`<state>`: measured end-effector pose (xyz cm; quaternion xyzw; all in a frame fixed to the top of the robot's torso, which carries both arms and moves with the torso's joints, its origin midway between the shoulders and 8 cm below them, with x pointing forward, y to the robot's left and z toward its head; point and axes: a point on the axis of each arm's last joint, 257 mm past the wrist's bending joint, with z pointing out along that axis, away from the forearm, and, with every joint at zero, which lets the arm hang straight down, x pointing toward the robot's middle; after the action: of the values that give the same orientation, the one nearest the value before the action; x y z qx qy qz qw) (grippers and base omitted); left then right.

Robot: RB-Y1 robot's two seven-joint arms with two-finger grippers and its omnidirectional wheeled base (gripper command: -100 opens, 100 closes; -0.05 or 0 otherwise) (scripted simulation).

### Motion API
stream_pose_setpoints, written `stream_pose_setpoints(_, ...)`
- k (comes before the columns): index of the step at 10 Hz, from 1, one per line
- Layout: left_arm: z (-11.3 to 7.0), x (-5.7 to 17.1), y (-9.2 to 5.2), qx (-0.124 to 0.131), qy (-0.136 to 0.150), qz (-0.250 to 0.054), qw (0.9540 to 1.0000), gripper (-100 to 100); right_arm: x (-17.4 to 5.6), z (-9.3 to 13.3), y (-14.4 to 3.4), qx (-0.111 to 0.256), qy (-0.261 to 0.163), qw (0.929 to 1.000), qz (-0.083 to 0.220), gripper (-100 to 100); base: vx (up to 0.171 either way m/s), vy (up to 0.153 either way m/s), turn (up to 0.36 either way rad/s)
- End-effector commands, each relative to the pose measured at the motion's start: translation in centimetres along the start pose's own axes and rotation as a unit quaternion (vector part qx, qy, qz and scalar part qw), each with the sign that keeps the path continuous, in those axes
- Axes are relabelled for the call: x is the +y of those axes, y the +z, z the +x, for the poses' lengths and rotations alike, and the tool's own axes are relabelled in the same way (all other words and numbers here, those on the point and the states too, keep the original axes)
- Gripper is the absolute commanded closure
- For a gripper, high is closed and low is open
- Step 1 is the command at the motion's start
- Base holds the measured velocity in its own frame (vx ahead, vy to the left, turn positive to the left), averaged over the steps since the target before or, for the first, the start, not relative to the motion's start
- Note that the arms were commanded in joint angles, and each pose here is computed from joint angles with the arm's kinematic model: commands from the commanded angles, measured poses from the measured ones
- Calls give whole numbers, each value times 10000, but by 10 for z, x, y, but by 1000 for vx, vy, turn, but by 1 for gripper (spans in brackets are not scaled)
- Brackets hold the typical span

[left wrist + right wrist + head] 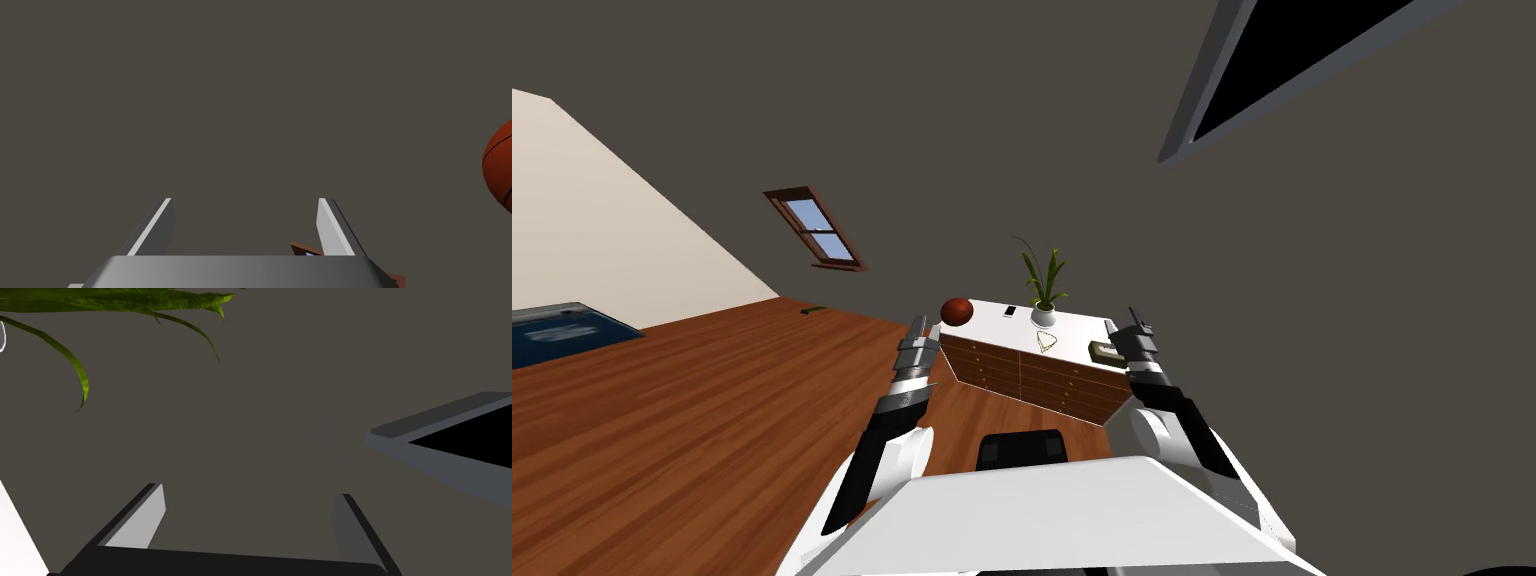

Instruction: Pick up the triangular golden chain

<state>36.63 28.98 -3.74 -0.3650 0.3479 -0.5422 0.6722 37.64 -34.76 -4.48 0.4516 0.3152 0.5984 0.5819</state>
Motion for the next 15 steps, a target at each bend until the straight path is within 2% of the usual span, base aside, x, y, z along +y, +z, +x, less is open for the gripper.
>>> stream_pose_setpoints(1, 0, 0, 0, 0, 0, 0, 10000, 0, -4, -7, 0, -61, 190, 9998, 93, -100, 29, 11, 74)
stream_pose_setpoints(2, 0, 0, 0, 0, 1, 0, 10000, 0, -12, -21, -1, -192, 380, 9988, 256, -100, 27, 20, 133)
stream_pose_setpoints(3, 0, 0, 0, 0, 0, 0, 10000, 0, -12, -21, -1, -195, 479, 9983, 254, -100, 26, 10, 85)
stream_pose_setpoints(4, 0, 0, 0, 0, 1, 0, 10000, 0, -19, -35, -3, -344, 672, 9963, 415, -100, 36, 17, 157)
stream_pose_setpoints(5, 0, 0, 0, 0, 0, 0, 10000, 0, -19, -35, -3, -349, 788, 9954, 411, -100, 32, 15, 90)
stream_pose_setpoints(6, 0, 0, 0, 0, 1, 0, 10000, 0, -27, -50, -6, -513, 966, 9924, 568, -100, 41, 19, 184)
stream_pose_setpoints(7, 0, 0, 0, 0, 0, 0, 10000, 0, -27, -50, -6, -520, 1098, 9910, 561, -100, 34, 11, 81)
stream_pose_setpoints(8, 0, 0, 0, 0, 1, -1, 10000, 0, -35, -65, -8, -697, 1278, 9868, 715, -100, 39, 22, 166)
stream_pose_setpoints(9, 0, 0, 0, 0, 0, 0, 10000, 0, -35, -65, -8, -708, 1440, 9845, 704, -100, 34, 12, 91)
stream_pose_setpoints(10, 0, 0, 0, 0, 1, -1, 10000, 0, -43, -81, -12, -898, 1634, 9788, 854, -100, 38, 19, 176)
stream_pose_setpoints(11, 0, 0, 0, 0, 0, 0, 10000, 0, -43, -81, -12, -910, 1776, 9763, 840, -100, 37, 11, 82)
stream_pose_setpoints(12, 0, 0, 0, 0, 1, -1, 10000, 0, -51, -97, -17, -1110, 1966, 9691, 989, -100, 40, 20, 174)
stream_pose_setpoints(14, 0, 0, 0, 0, 1, -1, 10000, 0, -51, -97, -17, -1129, 2152, 9652, 967, -100, 21, 5, 36)
stream_pose_setpoints(15, 0, 0, 0, 0, 1, -1, 10000, 0, -60, -113, -22, -1347, 2393, 9552, 1106, -100, 24, 14, 170)
